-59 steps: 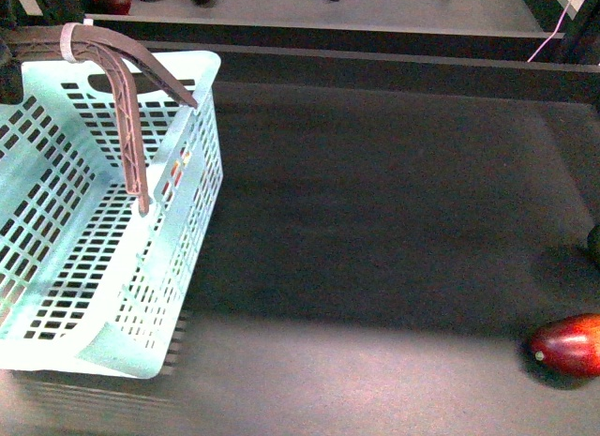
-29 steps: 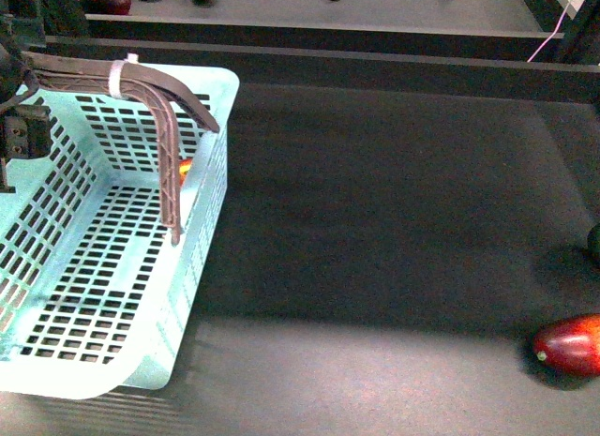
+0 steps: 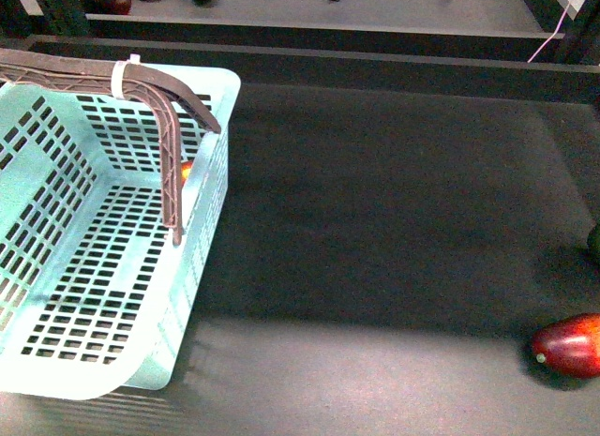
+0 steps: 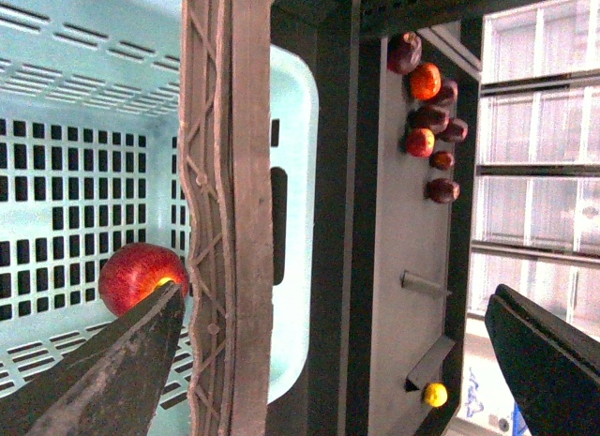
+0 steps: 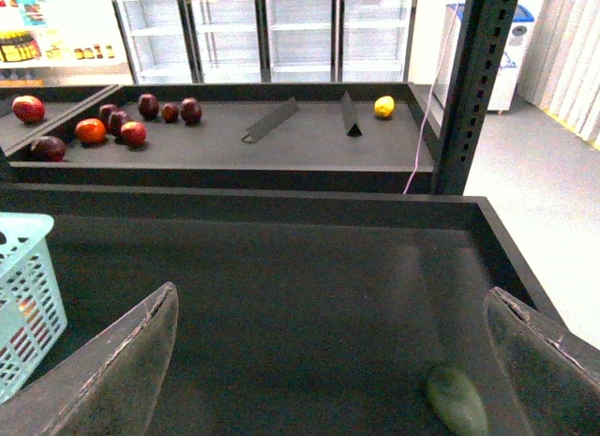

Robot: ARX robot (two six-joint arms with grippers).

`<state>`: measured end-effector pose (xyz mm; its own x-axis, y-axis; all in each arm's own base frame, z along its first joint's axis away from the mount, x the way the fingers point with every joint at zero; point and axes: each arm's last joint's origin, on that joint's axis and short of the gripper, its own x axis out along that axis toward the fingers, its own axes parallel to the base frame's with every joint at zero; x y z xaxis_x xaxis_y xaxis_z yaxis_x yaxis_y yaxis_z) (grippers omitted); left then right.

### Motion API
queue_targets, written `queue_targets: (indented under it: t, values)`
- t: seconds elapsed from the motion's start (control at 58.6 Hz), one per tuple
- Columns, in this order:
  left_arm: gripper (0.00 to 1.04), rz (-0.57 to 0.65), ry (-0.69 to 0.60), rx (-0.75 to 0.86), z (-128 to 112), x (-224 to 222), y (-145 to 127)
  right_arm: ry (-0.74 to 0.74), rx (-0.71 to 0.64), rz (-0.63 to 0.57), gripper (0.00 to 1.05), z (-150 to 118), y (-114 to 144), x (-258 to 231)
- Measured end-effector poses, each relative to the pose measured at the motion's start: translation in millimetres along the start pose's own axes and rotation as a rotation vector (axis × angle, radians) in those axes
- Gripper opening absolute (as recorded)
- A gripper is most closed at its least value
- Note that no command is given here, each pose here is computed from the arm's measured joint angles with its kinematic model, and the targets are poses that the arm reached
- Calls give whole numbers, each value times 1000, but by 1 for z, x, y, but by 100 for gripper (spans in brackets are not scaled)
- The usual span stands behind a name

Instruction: Pick apple with right arm and hold basket with left

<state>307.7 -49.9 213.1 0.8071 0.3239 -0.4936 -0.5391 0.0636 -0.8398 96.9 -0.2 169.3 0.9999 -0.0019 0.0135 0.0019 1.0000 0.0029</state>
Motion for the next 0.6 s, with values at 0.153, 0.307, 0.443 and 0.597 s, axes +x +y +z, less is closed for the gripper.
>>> queue_targets:
  t: [0.153,0.307,0.443,0.597]
  values:
    - [98,-25,1,-11,3,-9,-7,0,0,0,96,0,0,0]
    - [76,-417,180,427,8,-8,13,0,0,0,96,0,0,0]
    - [48,-664,-68,1017,30,-33,35,0,0,0,96,0,0,0]
    - [17,-653,-154,1293,43,-46,64,0,0,0,96,0,0,0]
